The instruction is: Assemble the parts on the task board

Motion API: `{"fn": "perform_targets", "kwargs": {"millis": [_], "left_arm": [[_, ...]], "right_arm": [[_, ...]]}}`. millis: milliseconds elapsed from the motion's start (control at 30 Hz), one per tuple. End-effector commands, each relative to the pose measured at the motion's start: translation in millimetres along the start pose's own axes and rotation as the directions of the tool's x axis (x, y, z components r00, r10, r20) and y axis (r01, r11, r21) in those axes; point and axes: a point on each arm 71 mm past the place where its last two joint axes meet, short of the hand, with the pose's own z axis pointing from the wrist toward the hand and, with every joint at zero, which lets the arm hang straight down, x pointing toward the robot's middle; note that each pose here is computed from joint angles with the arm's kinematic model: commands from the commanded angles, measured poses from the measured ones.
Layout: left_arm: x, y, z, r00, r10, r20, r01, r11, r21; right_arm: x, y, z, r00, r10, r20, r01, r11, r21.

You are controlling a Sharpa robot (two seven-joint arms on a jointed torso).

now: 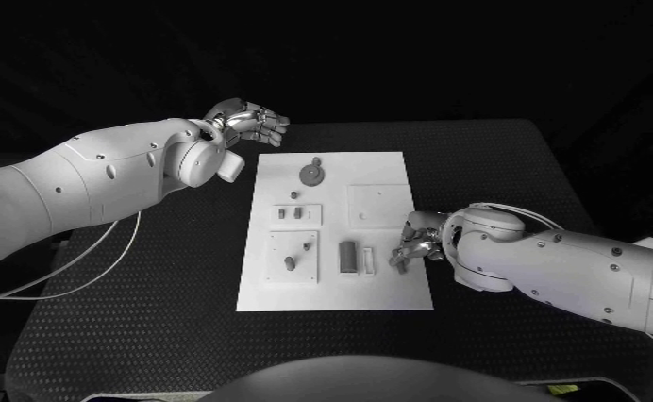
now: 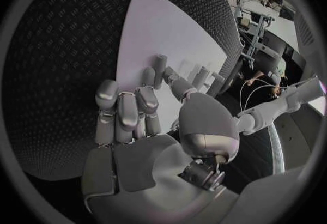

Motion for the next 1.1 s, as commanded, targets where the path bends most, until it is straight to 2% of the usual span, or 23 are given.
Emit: {"fn": "perform_targets", "kwargs": {"millis": [33,333,600,1100], "left_arm": [[2.1,-1.6,0.3,1.0,-0.006,-0.015,0.007,1.0,0.01],[1.9,-1.6,0.3,1.0,-0.006,-0.015,0.007,1.0,0.01],[2.5,-1.7,0.5,1.0,-0.007,-0.017,0.007,1.0,0.01],[3.7,-2.1,1.0,1.0,-0.007,-0.02,0.007,1.0,0.011]], "right_arm": [[20.6,-2.3,0.1,0.993,0.1,-0.069,-0.099,0.995,0.01],[8.7,2.4,-7.0,0.982,0.182,-0.039,-0.183,0.983,-0.006],[9.4,12.1,-7.8,0.97,0.231,-0.069,-0.233,0.972,-0.022],[6.9,24.2,-4.5,0.967,0.246,-0.063,-0.249,0.968,-0.044]]}}
